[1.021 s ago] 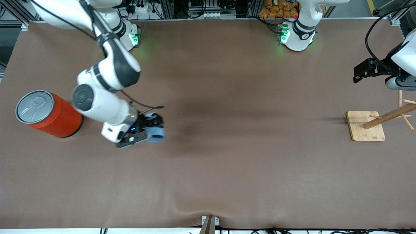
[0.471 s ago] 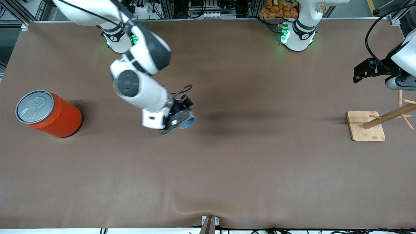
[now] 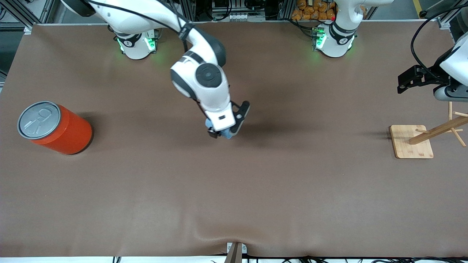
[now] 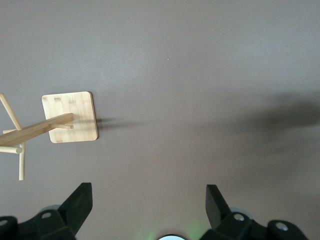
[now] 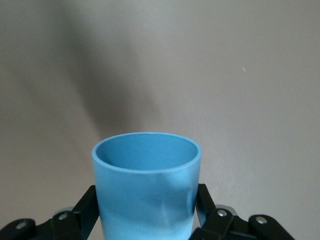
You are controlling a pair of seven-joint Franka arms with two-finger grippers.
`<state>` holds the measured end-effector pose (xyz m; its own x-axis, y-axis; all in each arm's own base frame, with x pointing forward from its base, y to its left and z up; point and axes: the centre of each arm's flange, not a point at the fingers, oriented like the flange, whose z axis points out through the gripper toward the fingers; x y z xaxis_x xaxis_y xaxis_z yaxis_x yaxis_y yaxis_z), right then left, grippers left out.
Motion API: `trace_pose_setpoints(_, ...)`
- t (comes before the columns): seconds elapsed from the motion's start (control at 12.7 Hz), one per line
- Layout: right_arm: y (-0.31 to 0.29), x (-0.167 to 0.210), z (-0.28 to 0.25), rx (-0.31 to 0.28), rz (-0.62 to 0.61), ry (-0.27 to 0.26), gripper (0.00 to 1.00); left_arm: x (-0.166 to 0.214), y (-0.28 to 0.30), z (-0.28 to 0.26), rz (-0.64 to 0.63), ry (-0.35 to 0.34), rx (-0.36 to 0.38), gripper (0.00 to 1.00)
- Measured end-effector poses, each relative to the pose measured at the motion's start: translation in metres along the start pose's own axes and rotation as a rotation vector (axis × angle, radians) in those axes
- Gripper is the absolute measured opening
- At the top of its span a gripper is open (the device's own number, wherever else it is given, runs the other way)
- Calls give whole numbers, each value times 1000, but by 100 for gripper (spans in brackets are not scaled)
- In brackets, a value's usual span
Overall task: Flip cup
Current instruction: 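Lift the blue cup with the right gripper toward the table middle, then hold the cup with the right gripper while the left gripper approaches it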
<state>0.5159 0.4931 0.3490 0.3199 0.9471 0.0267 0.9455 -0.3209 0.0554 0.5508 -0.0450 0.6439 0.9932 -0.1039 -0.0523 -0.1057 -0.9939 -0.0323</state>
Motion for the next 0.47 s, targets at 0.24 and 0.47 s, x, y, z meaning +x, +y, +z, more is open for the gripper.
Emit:
trace_pose_setpoints(0.24, -32, 20, 14, -53, -205, -2, 81, 2, 0, 3, -1, -5, 0, 100)
trace_pose_setpoints(0.47, -65, 39, 42, -56, -321, 19, 81, 9, -3, 14, -6, -22, 0, 100)
